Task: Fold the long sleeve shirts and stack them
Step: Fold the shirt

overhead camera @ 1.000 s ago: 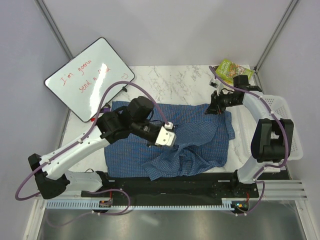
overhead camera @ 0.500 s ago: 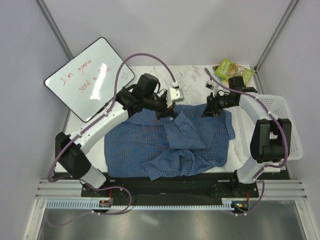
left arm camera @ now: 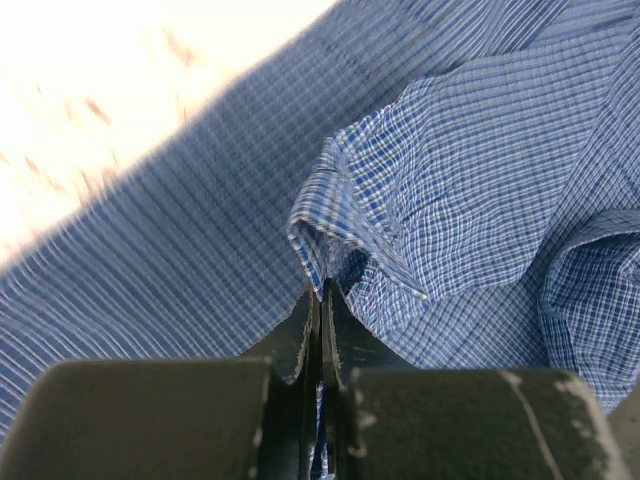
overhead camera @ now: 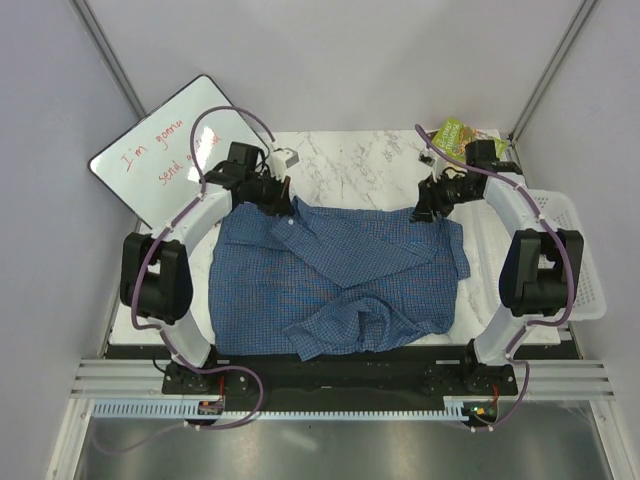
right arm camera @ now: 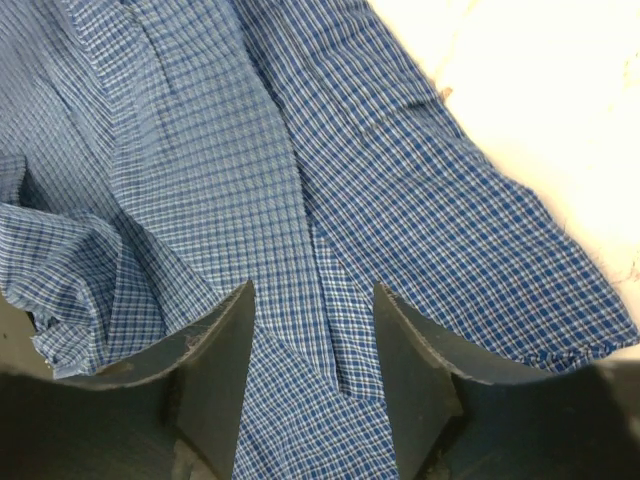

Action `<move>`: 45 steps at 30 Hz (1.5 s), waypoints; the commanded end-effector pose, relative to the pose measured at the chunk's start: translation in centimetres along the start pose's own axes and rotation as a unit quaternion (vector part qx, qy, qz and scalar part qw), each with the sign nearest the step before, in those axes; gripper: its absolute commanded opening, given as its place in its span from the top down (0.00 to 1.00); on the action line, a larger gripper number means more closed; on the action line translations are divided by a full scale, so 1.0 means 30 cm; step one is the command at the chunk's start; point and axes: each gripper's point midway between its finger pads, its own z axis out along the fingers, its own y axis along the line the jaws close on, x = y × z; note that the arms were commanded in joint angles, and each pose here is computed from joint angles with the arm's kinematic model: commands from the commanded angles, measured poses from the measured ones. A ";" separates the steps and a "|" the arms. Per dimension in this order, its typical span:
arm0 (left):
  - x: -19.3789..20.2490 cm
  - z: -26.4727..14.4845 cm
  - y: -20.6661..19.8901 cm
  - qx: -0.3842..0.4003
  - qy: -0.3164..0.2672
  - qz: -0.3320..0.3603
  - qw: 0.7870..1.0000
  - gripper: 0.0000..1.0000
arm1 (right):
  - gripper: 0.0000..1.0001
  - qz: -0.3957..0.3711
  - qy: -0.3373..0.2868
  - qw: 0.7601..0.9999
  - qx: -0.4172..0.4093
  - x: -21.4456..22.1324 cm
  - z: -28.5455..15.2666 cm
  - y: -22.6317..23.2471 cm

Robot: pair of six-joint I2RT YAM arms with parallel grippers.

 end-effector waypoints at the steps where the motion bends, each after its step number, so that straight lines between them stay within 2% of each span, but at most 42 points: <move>1: 0.079 -0.021 0.057 -0.034 0.008 -0.076 0.996 0.98 | 0.45 -0.005 0.011 1.000 0.011 -0.005 0.001 -0.021; 6: 0.166 -0.028 0.115 -0.074 0.023 -0.109 0.991 0.98 | 0.47 -0.002 0.027 0.999 0.018 0.020 0.028 -0.031; 10: 0.199 -0.029 0.166 -0.106 0.035 -0.111 0.988 0.96 | 0.47 -0.008 0.048 0.998 0.030 0.042 0.057 -0.035; 11: 0.208 -0.030 0.184 -0.119 0.040 -0.108 0.986 0.88 | 0.48 -0.009 0.052 0.998 0.035 0.048 0.062 -0.041; 13: 0.215 -0.045 0.193 -0.117 0.040 -0.106 0.987 0.61 | 0.51 -0.012 0.056 0.997 0.056 0.044 0.079 -0.060; 15: 0.182 -0.071 0.188 -0.101 0.017 -0.099 0.990 0.51 | 0.56 -0.014 0.057 0.995 0.078 0.028 0.105 -0.073; 16: 0.154 -0.103 0.197 -0.100 0.000 -0.084 0.991 0.42 | 0.58 -0.015 0.060 0.994 0.090 0.028 0.117 -0.085; 18: 0.128 -0.117 0.202 -0.098 -0.009 -0.057 0.994 0.30 | 0.62 -0.023 0.070 0.990 0.121 0.018 0.144 -0.106; 21: 0.150 -0.103 0.248 -0.108 0.020 -0.021 0.994 0.30 | 0.66 -0.010 0.099 0.984 0.149 0.045 0.203 -0.150; 25: 0.232 -0.057 0.309 -0.125 0.075 -0.050 0.988 0.38 | 0.69 -0.002 0.133 0.975 0.177 0.092 0.256 -0.220; 32: 0.361 0.011 0.369 -0.137 0.131 -0.088 0.978 0.44 | 0.73 -0.010 0.185 0.957 0.221 0.187 0.300 -0.342; 36: 0.372 0.068 0.429 -0.138 0.146 -0.093 0.975 0.48 | 0.74 0.004 0.203 0.948 0.246 0.229 0.303 -0.417; 38: 0.374 0.089 0.445 -0.136 0.154 -0.100 0.974 0.49 | 0.74 0.008 0.203 0.945 0.258 0.224 0.302 -0.462; 39: 0.333 0.099 0.471 -0.139 0.147 -0.095 0.975 0.49 | 0.74 0.009 0.203 0.944 0.260 0.220 0.303 -0.471; 41: 0.364 0.134 0.501 -0.137 0.171 -0.108 0.970 0.49 | 0.73 0.009 0.197 0.944 0.265 0.198 0.309 -0.503; 45: 0.241 0.149 0.514 -0.111 0.135 -0.098 0.980 0.48 | 0.70 0.007 0.178 0.952 0.250 0.126 0.309 -0.494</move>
